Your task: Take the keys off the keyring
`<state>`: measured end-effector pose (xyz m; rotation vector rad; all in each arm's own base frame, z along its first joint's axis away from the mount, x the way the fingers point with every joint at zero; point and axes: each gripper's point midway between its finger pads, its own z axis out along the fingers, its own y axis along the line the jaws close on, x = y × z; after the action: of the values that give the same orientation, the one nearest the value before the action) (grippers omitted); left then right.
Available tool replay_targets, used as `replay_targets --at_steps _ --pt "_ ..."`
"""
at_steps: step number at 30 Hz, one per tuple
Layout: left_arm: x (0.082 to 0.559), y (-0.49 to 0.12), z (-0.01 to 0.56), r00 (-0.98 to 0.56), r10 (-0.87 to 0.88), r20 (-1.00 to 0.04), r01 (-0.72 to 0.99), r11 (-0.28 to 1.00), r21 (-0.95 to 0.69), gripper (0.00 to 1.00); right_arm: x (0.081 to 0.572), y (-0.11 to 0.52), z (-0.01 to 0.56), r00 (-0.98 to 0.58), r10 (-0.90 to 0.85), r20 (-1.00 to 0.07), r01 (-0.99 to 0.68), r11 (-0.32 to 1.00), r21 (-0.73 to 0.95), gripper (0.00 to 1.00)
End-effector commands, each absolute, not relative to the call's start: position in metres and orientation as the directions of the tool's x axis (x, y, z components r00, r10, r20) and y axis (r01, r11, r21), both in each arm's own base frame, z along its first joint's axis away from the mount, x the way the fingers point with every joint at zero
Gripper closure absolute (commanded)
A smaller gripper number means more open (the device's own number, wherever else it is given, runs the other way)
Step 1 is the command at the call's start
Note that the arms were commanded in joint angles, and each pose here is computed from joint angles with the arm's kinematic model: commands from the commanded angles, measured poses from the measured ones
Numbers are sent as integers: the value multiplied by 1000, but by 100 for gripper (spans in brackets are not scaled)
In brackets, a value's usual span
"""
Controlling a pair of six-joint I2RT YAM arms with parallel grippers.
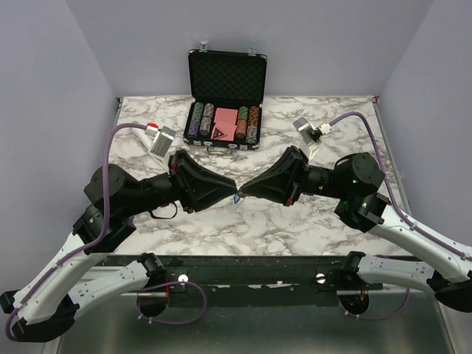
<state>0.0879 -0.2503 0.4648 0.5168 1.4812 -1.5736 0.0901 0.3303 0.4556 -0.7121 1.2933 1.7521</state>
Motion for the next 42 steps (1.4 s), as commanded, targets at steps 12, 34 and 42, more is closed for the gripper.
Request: replay_targets --at_steps 12,34,42 --pt "85 -257 464 -527 -281 -802 813 108 -572 100 89 329 456 -494 306 -814 -869 -139 475 99" --pt "50 -256 432 -533 -17 -846 844 57 -533 100 82 337 428 -491 119 -863 -870 -106 481 99" --pt "33 -260 420 -532 98 -841 843 -36 -537 100 77 345 413 -496 10 -868 -861 -135 491 99"
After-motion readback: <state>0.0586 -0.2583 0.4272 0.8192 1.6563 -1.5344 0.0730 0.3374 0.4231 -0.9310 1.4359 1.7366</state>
